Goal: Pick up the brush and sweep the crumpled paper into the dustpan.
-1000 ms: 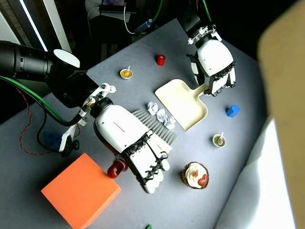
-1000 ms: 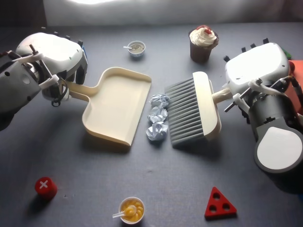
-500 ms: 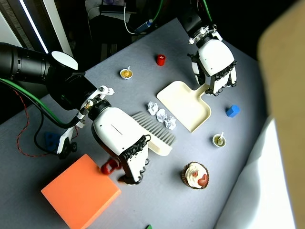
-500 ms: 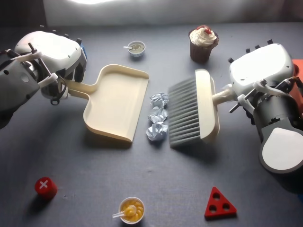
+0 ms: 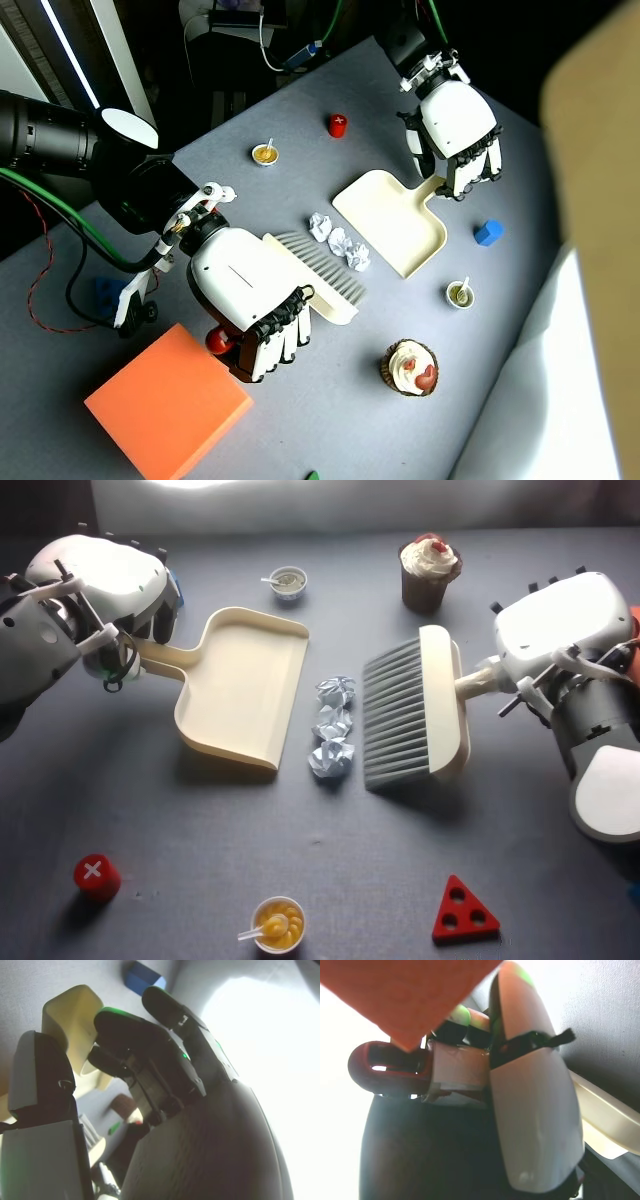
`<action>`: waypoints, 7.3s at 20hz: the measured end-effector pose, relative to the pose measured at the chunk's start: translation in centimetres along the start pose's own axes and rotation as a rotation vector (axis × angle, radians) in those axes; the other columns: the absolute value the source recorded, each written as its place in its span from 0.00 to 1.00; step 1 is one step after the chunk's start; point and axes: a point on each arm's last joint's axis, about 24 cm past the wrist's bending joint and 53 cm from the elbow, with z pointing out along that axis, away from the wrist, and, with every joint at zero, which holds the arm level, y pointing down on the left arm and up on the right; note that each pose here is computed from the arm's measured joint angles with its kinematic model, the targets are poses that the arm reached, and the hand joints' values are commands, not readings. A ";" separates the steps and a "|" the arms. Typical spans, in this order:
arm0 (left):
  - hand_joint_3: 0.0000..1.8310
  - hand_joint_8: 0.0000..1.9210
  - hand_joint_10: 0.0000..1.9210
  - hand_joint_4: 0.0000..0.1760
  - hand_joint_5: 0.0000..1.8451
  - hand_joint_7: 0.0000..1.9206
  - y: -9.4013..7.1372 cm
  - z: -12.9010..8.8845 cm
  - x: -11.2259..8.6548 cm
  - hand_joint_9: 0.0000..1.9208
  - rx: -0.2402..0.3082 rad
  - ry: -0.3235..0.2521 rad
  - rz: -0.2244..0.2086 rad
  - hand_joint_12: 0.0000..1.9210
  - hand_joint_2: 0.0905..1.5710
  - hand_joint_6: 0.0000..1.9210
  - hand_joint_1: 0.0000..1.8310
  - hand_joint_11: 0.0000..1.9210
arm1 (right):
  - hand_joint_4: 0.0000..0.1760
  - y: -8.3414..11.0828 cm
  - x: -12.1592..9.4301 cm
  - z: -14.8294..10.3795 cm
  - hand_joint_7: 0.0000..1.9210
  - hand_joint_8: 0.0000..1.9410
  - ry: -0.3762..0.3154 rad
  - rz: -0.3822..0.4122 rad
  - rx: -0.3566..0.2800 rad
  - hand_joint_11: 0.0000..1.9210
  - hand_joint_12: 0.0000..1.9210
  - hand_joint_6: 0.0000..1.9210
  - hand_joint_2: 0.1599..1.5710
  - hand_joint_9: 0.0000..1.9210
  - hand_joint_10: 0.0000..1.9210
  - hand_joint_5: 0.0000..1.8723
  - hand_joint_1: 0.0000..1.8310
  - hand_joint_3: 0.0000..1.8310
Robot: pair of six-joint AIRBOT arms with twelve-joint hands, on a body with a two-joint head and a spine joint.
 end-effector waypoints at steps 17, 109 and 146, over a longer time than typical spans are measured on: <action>0.00 0.36 0.64 0.00 0.47 0.60 0.4 -0.2 0.6 0.49 -0.006 0.010 -0.010 0.58 0.68 0.51 0.76 0.24 | 1.00 0.1 -6.2 -1.6 0.52 1.00 -0.082 -0.280 -0.064 0.49 1.00 1.00 0.69 0.51 1.00 0.50 0.94 0.00; 0.00 0.37 0.67 0.00 0.51 0.61 -0.2 -0.2 0.3 0.48 0.008 -0.002 -0.003 0.64 0.67 0.41 0.76 0.23 | 1.00 10.3 -8.2 -0.3 0.55 1.00 -0.188 -0.615 -0.125 0.53 1.00 1.00 0.69 0.56 1.00 0.53 0.93 0.00; 0.00 0.39 0.68 0.00 0.48 0.59 -0.5 -0.1 0.5 0.48 0.011 -0.004 -0.004 0.64 0.68 0.46 0.76 0.26 | 1.00 16.0 -7.1 1.7 0.57 1.00 -0.191 -0.469 -0.151 0.52 1.00 1.00 0.69 0.57 1.00 0.53 0.91 0.00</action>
